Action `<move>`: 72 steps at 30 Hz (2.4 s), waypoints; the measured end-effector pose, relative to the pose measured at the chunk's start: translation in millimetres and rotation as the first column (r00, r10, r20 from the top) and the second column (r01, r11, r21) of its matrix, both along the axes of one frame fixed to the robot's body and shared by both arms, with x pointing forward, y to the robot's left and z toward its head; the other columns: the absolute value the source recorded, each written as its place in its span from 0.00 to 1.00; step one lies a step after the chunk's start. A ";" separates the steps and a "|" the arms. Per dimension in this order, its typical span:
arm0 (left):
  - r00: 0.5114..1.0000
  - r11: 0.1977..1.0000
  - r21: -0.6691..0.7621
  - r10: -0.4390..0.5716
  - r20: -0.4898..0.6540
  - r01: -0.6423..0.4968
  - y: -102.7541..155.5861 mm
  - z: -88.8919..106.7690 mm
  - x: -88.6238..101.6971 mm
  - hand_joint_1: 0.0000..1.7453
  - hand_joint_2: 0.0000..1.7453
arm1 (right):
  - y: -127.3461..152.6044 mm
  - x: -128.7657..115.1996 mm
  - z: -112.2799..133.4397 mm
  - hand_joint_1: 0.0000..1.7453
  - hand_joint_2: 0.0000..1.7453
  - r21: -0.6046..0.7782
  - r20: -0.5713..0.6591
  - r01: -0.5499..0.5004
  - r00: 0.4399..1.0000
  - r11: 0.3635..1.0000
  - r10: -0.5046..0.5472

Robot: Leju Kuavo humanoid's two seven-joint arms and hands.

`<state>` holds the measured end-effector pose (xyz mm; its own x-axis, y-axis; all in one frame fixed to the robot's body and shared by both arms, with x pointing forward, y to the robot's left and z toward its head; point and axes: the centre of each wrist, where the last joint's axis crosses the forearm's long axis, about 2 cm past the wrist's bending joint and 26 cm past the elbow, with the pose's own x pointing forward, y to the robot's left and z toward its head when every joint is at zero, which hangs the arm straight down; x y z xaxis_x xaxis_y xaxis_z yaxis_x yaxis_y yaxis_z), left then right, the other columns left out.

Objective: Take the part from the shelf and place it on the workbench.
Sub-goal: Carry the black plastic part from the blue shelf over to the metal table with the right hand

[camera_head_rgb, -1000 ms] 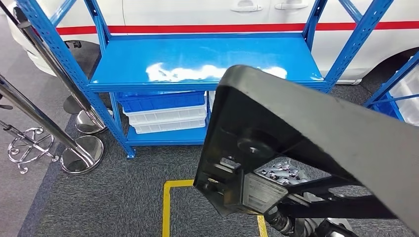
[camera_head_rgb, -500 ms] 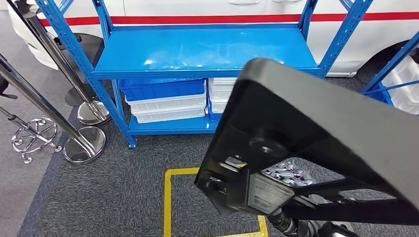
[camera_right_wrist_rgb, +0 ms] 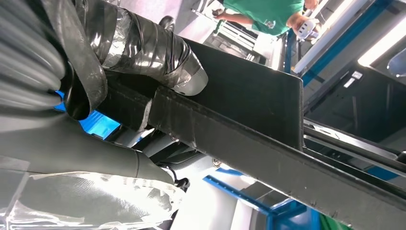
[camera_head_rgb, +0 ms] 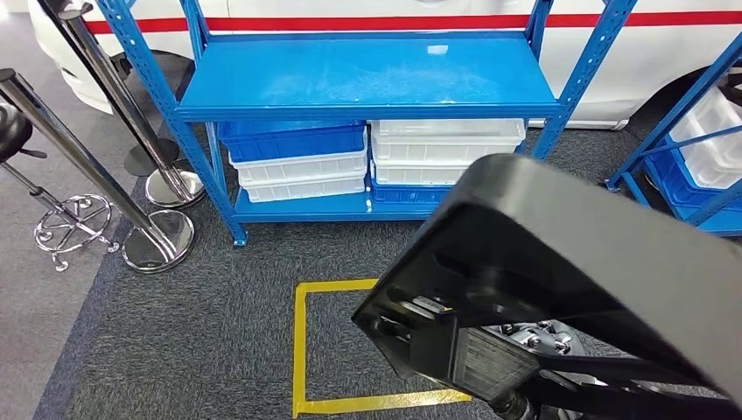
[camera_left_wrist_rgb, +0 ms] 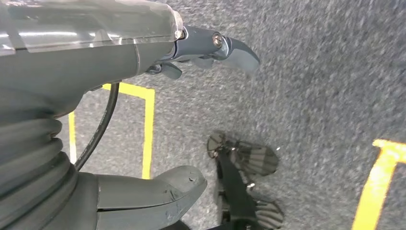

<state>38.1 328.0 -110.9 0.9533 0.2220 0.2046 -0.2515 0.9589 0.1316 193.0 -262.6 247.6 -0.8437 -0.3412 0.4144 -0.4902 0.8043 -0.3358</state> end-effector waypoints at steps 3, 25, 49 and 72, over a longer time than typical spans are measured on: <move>1.000 1.000 0.001 0.000 -0.003 0.000 0.5 -0.1 -1.0 0.00 1.00 | -0.5 -0.8 0.4 1.00 1.00 0.001 0.003 0.002 1.000 1.000 -0.002; 1.000 0.999 0.028 -0.017 -0.011 0.017 0.7 0.0 -1.3 0.00 1.00 | 1.8 0.1 2.2 1.00 1.00 -0.029 -0.001 0.001 1.000 1.000 -0.002; 1.000 0.997 0.073 -0.025 0.016 0.023 3.4 0.9 4.5 0.00 1.00 | 6.8 0.8 4.3 1.00 1.00 -0.023 0.009 -0.002 1.000 1.000 0.002; 0.988 0.987 0.157 -0.041 0.149 0.017 30.9 3.1 0.4 0.00 1.00 | 9.1 -24.2 -16.9 1.00 1.00 0.133 -0.117 0.000 0.993 0.991 0.016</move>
<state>38.4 358.9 -107.8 0.9145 0.1488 0.3762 -0.2519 0.9371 0.2417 168.7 -253.5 230.7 -0.7887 -0.4063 0.4613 -0.5268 0.8336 -0.1664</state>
